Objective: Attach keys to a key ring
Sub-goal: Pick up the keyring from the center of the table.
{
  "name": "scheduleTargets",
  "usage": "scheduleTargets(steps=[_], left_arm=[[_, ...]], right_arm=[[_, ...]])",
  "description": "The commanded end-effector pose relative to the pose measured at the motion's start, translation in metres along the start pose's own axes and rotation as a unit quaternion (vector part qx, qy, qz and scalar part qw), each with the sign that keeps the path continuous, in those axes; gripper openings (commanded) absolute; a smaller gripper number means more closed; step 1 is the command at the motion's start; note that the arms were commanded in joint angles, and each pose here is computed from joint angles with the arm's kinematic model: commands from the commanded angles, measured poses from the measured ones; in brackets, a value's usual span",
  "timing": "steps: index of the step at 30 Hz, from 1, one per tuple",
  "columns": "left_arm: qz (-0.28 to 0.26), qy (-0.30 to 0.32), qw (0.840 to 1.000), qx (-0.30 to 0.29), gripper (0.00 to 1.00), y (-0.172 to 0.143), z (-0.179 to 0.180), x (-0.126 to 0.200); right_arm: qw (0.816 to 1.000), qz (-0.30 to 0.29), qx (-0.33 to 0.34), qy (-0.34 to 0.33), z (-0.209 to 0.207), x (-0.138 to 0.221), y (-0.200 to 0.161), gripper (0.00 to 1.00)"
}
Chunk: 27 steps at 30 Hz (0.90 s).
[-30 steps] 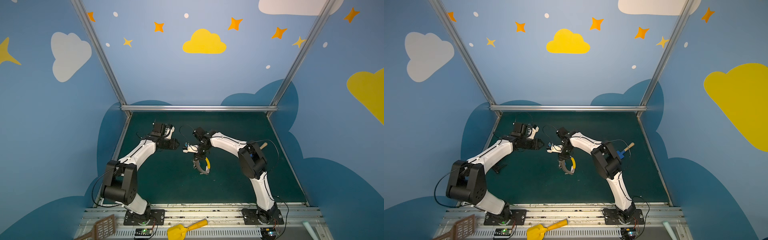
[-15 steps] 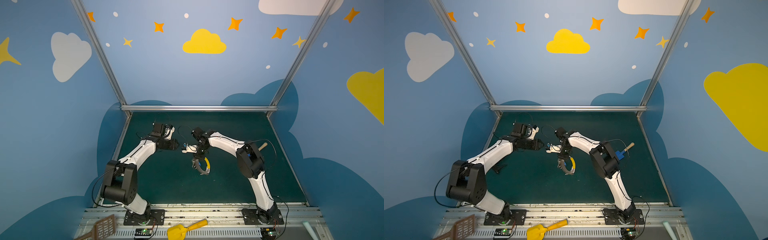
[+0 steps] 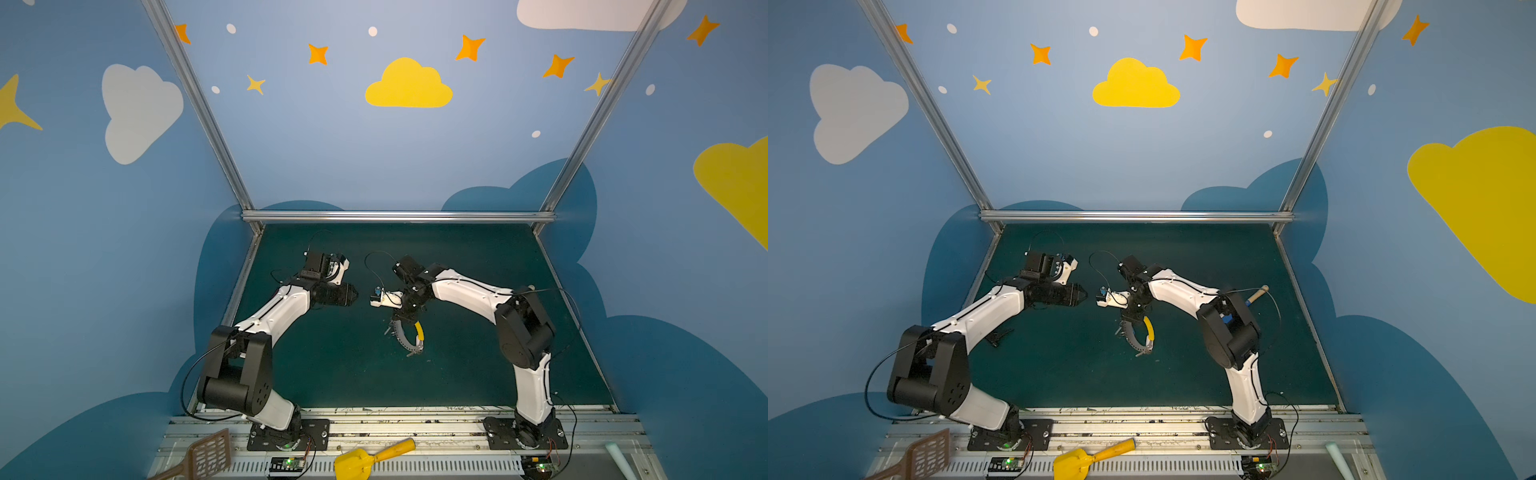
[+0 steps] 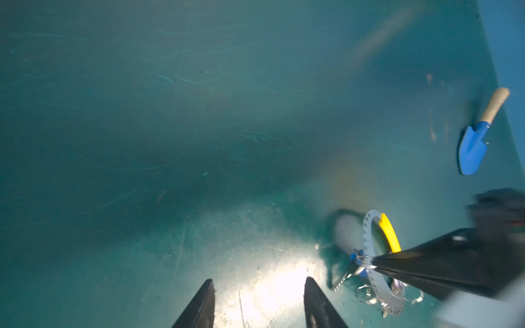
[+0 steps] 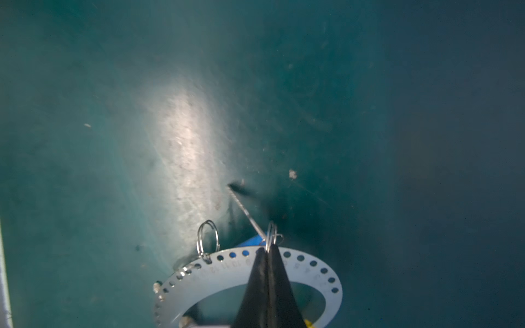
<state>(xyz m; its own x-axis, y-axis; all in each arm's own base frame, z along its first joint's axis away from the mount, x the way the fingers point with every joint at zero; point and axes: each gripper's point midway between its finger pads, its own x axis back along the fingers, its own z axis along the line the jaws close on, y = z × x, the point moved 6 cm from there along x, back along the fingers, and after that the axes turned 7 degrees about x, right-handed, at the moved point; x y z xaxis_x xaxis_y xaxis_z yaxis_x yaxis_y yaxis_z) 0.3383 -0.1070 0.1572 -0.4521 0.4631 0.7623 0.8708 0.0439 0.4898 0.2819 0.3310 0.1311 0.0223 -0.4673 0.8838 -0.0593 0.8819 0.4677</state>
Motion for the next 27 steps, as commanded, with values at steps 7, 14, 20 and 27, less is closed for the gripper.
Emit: scheduleTargets(steps=[7,14,20,27], left_arm=[[-0.044,-0.058,0.994,-0.076,0.50,0.002,-0.030,0.016],[-0.138,-0.138,0.960,-0.199,0.48,-0.013,-0.065,0.047],[-0.208,-0.192,0.903,-0.323,0.48,-0.039,-0.092,0.076],[-0.178,-0.196,0.880,-0.394,0.49,-0.043,-0.116,0.087]], right_arm=[[0.995,-0.098,-0.008,-0.023,0.004,0.040,0.012,0.00],[0.981,-0.193,-0.003,-0.025,0.012,0.071,0.014,0.00],[0.955,-0.290,0.059,-0.026,0.025,0.103,0.015,0.00],[0.936,-0.332,0.109,-0.037,0.039,0.129,0.015,0.00]])
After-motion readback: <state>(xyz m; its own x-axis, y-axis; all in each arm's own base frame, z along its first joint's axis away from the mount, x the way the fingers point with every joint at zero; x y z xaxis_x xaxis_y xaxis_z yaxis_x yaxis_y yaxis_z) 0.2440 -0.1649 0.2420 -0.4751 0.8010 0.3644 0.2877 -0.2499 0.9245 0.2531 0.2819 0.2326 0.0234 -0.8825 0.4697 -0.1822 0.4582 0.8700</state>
